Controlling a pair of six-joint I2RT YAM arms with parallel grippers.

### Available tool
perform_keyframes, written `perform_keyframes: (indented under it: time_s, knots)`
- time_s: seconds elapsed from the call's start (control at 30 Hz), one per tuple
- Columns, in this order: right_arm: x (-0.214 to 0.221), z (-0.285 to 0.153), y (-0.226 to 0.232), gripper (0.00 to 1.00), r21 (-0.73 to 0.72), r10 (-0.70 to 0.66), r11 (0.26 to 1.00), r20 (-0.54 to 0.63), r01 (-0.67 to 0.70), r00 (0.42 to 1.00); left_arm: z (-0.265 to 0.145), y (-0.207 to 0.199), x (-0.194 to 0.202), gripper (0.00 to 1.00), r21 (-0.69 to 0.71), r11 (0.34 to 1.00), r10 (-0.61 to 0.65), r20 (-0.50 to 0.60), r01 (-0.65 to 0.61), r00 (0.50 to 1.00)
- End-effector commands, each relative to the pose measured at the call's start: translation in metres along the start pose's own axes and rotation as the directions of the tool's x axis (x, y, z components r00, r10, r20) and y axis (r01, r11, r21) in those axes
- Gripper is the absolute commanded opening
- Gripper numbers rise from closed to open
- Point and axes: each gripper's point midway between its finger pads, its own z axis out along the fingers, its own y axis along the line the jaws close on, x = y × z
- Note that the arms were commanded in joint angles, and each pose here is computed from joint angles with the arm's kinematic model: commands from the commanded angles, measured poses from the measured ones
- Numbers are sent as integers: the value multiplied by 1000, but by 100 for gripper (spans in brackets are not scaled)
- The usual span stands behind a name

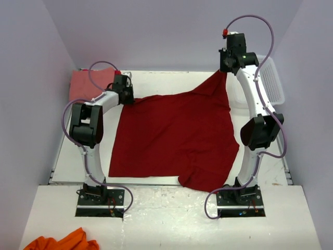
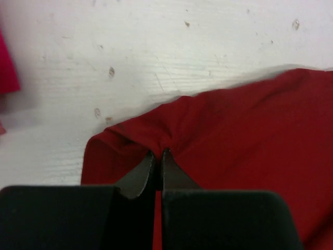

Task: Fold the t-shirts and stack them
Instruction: Flatten out the tshirt

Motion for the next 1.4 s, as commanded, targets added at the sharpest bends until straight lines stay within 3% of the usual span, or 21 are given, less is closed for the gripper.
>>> perform_keyframes:
  time_s: [0.0, 0.43, 0.77, 1.37]
  knots:
    - [-49, -18, -11, 0, 11, 18, 1000, 150, -20, 989, 1, 15, -34, 0, -29, 999, 34, 104, -32, 994]
    - [-18, 3, -16, 0, 34, 12, 999, 61, -14, 998, -21, 39, -51, 0, -93, 996, 19, 160, -4, 987]
    - [-61, -1, -21, 0, -9, 55, 998, 156, -54, 986, -43, 43, -84, 0, -101, 995, 14, 222, 9, 975]
    - [-46, 18, -1, 0, -95, 52, 995, 103, -42, 993, -59, 65, -98, 0, -146, 989, 9, 253, 29, 967]
